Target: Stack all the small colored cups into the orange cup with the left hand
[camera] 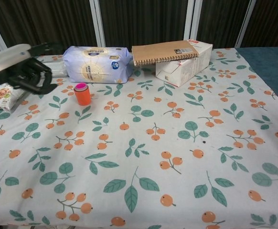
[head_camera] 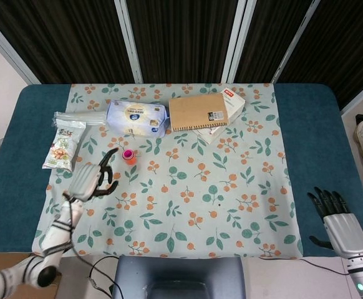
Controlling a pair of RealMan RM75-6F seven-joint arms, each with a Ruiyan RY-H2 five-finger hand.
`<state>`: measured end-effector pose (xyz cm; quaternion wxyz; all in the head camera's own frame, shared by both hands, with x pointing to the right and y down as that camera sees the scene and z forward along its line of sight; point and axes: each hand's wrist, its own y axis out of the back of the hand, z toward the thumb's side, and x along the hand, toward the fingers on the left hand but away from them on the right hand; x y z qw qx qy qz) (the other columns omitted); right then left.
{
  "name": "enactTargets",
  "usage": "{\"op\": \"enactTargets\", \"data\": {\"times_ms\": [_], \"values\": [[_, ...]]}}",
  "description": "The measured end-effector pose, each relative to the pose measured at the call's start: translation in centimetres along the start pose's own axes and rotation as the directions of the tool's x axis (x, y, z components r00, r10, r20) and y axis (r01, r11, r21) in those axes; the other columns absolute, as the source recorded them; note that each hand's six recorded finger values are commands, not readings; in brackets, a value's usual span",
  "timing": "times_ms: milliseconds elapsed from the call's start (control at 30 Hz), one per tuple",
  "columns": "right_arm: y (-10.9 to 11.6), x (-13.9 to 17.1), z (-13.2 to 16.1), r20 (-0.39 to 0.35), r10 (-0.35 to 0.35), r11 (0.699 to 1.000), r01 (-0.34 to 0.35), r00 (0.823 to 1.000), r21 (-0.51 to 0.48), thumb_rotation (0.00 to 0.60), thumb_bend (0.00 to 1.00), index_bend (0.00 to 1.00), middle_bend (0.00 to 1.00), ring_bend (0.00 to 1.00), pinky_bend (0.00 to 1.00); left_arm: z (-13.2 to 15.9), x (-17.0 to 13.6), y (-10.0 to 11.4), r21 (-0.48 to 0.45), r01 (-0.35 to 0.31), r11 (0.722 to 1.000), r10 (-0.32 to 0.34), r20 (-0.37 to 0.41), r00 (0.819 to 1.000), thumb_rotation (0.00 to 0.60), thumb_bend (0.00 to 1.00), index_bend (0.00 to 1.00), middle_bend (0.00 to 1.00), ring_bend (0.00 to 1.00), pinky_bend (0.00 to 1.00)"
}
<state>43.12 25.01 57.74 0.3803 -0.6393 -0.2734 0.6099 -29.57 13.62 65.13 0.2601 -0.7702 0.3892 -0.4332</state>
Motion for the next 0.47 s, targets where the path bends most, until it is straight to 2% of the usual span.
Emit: {"op": "enactTargets", "data": {"times_ms": [67, 133, 167, 267, 367, 467], "values": [[-0.1, 0.1, 0.2, -0.008, 0.006, 1.0, -0.006, 1.0, 0.0, 0.6, 0.21, 0.0, 0.0, 0.0, 0.0, -1.6, -4.8, 1.0, 0.114, 0.038, 0.993, -0.04, 0.015, 0.999, 0.6, 0.39, 0.0, 0.0, 0.0, 0.12], [-0.1, 0.2, 0.5, -0.024, 0.002, 1.0, -0.002, 1.0, -0.001, 0.6, 0.21, 0.0, 0.0, 0.0, 0.0, -3.2, -9.3, 1.7, 0.201, 0.064, 0.978, -0.064, -0.005, 0.998, 0.6, 0.39, 0.0, 0.0, 0.0, 0.12], [0.0, 0.2, 0.7, -0.031, -0.004, 1.0, 0.004, 1.0, -0.001, 0.6, 0.21, 0.0, 0.0, 0.0, 0.0, -4.0, -12.1, 2.0, 0.238, 0.07, 0.969, -0.065, -0.03, 0.997, 0.6, 0.39, 0.0, 0.0, 0.0, 0.12], [-0.1, 0.3, 1.1, -0.052, -0.012, 1.0, 0.012, 0.999, 0.0, 0.6, 0.21, 0.0, 0.0, 0.0, 0.0, -5.4, -17.4, 2.4, 0.268, 0.051, 0.962, -0.023, -0.106, 0.994, 0.6, 0.39, 0.0, 0.0, 0.0, 0.11], [-0.2, 0.3, 1.2, -0.053, -0.016, 1.0, 0.015, 0.998, -0.004, 0.6, 0.21, 0.0, 0.0, 0.0, 0.0, -5.6, -19.7, 2.6, 0.304, 0.017, 0.952, 0.024, -0.132, 0.991, 0.6, 0.39, 0.0, 0.0, 0.0, 0.11], [-0.2, 0.3, 1.3, -0.052, -0.018, 1.0, 0.018, 0.998, 0.001, 0.6, 0.21, 0.0, 0.0, 0.0, 0.0, -5.6, -20.3, 3.3, 0.333, -0.035, 0.942, 0.082, -0.129, 0.988, 0.6, 0.39, 0.0, 0.0, 0.0, 0.1]]}}
